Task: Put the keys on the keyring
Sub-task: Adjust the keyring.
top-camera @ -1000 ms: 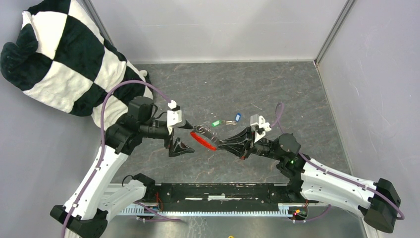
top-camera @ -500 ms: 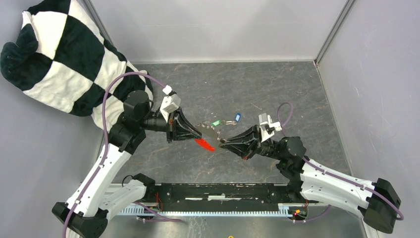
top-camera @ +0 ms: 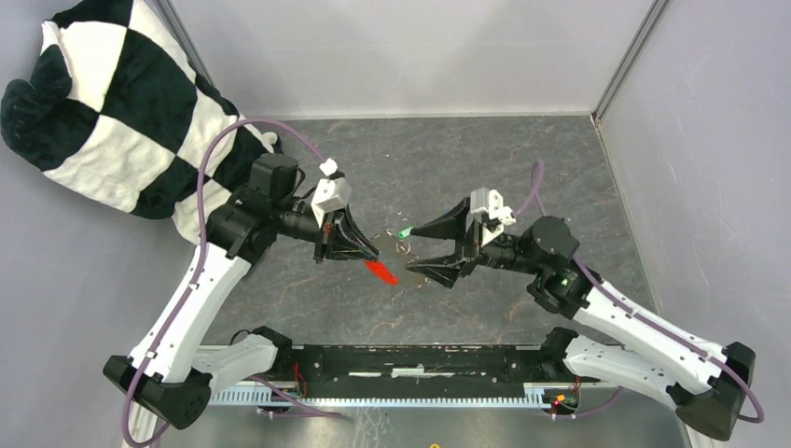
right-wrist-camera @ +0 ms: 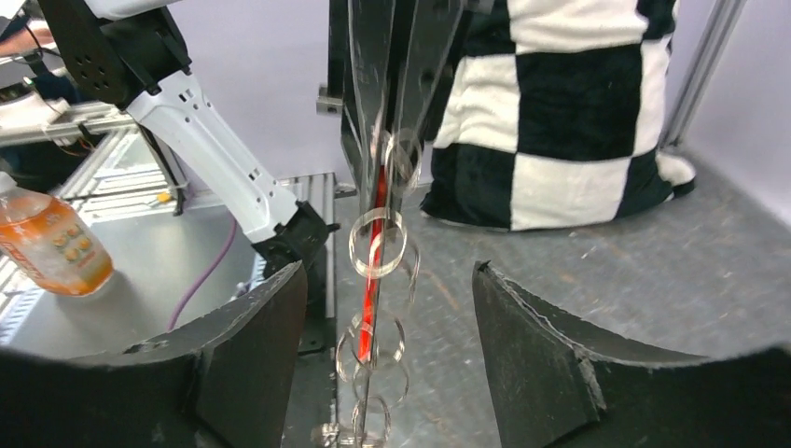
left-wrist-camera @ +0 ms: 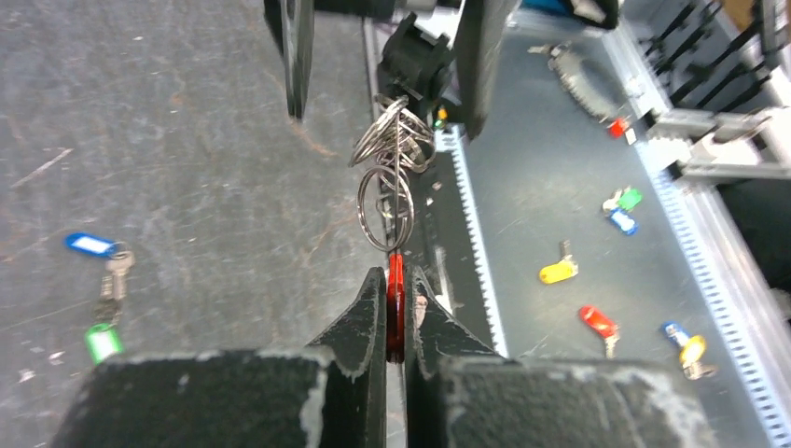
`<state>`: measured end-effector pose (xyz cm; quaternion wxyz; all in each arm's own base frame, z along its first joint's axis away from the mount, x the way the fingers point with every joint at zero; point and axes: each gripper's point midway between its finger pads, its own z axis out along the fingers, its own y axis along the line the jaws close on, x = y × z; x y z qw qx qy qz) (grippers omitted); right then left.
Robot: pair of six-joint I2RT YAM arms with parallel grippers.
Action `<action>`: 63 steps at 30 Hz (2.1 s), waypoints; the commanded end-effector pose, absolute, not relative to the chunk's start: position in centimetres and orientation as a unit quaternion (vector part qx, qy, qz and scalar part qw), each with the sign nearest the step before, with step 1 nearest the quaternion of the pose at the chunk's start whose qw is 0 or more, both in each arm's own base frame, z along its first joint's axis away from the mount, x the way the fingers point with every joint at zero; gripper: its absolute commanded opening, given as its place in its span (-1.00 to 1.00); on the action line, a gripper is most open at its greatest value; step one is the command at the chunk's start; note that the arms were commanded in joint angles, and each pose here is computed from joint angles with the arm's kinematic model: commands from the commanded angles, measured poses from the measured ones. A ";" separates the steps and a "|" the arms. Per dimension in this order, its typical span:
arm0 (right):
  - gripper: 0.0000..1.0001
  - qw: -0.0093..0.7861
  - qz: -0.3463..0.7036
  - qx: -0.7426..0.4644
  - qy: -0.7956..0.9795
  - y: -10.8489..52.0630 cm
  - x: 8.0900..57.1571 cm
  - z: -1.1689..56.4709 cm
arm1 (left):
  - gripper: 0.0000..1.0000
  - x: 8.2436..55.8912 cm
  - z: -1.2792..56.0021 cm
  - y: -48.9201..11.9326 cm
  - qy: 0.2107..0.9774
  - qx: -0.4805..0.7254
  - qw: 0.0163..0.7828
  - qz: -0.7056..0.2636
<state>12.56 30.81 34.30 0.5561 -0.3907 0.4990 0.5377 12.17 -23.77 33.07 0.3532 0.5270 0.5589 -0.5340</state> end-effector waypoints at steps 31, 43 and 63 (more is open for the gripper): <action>0.58 0.484 0.481 -0.559 0.471 34.5 12.3 34.4 | -0.96 15.4 30.0 -19.7 0.376 0.806 0.428 -0.158; 0.56 0.440 0.521 -0.589 0.433 37.8 10.3 34.2 | -0.96 14.5 29.3 -19.5 0.308 0.837 0.437 -0.115; 0.32 0.402 0.530 -0.605 0.438 37.1 8.1 32.7 | -0.96 14.6 29.1 -19.6 0.301 0.838 0.443 -0.108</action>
